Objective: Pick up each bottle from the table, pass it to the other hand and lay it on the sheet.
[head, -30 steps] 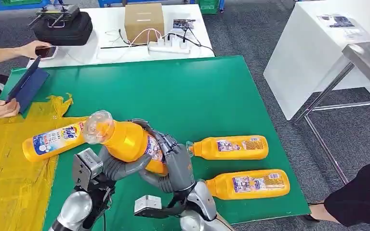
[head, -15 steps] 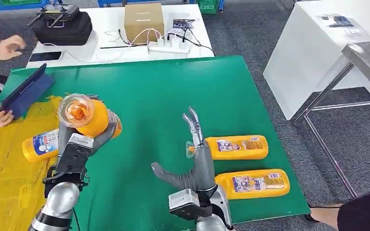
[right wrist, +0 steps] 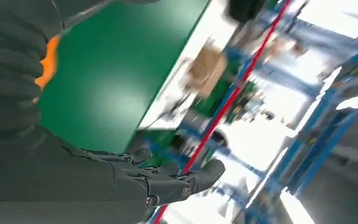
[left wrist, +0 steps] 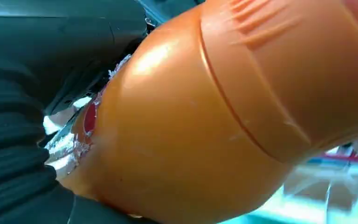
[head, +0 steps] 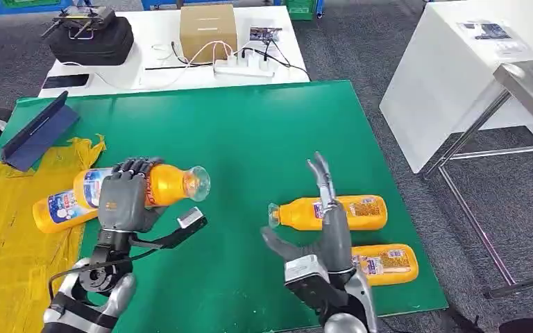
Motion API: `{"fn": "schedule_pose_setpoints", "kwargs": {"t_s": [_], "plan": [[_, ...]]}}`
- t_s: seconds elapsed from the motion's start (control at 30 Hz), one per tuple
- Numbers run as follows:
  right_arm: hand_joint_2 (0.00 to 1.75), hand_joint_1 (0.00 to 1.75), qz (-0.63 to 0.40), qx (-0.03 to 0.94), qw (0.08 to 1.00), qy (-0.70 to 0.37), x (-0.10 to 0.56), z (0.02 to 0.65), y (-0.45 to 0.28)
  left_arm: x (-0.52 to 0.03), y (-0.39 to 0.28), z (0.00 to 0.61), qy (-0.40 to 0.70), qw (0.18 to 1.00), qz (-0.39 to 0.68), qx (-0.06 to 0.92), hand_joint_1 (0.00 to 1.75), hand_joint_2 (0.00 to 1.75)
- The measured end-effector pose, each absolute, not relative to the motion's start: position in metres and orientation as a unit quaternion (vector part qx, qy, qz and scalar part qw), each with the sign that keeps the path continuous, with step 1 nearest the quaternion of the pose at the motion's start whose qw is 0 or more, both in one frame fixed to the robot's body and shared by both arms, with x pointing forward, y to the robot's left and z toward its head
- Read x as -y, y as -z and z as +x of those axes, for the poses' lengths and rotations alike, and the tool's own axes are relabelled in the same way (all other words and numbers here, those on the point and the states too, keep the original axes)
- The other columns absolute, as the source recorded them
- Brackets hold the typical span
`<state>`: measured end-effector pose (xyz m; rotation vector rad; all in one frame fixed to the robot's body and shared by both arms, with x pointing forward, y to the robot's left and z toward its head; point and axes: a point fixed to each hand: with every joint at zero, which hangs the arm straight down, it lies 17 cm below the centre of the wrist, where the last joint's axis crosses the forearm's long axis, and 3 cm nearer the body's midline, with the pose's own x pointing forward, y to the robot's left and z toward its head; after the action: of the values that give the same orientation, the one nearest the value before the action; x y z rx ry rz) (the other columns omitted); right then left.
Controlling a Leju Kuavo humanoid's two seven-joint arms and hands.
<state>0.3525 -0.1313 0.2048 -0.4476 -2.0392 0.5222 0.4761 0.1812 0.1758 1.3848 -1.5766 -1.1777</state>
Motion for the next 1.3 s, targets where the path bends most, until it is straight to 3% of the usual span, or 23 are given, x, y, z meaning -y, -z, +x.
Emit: {"fn": "schedule_pose_setpoints", "kwargs": {"t_s": [0.37, 0.8, 1.17, 1.2, 1.23, 1.27, 1.3], "plan": [[1.75, 0.00, -0.313, 0.760, 0.516, -0.240, 0.214, 0.370, -0.178, -0.199, -0.061, 0.490, 0.569, 0.408, 0.533, 0.475, 1.75, 1.75], [1.75, 0.00, -0.337, 0.749, 0.517, -0.241, 0.228, 0.374, -0.178, -0.213, -0.036, 0.491, 0.600, 0.413, 0.532, 0.432, 1.75, 1.75], [1.75, 0.00, -0.393, 0.706, 0.516, -0.283, 0.243, 0.398, -0.163, -0.302, -0.027, 0.510, 0.567, 0.478, 0.584, 0.331, 1.75, 1.75], [1.75, 0.00, -0.394, 0.701, 0.519, -0.290, 0.243, 0.401, -0.159, -0.311, -0.029, 0.513, 0.558, 0.484, 0.592, 0.323, 1.41, 1.75], [1.75, 0.00, -0.395, 0.693, 0.524, -0.300, 0.243, 0.405, -0.153, -0.320, -0.030, 0.514, 0.550, 0.490, 0.598, 0.316, 0.42, 1.75], [1.75, 0.00, -0.395, 0.682, 0.530, -0.313, 0.244, 0.408, -0.145, -0.329, -0.031, 0.515, 0.542, 0.498, 0.603, 0.309, 0.07, 1.75], [1.75, 0.00, -0.393, 0.673, 0.535, -0.325, 0.244, 0.410, -0.137, -0.336, -0.032, 0.517, 0.535, 0.503, 0.607, 0.304, 0.00, 1.75]]}}
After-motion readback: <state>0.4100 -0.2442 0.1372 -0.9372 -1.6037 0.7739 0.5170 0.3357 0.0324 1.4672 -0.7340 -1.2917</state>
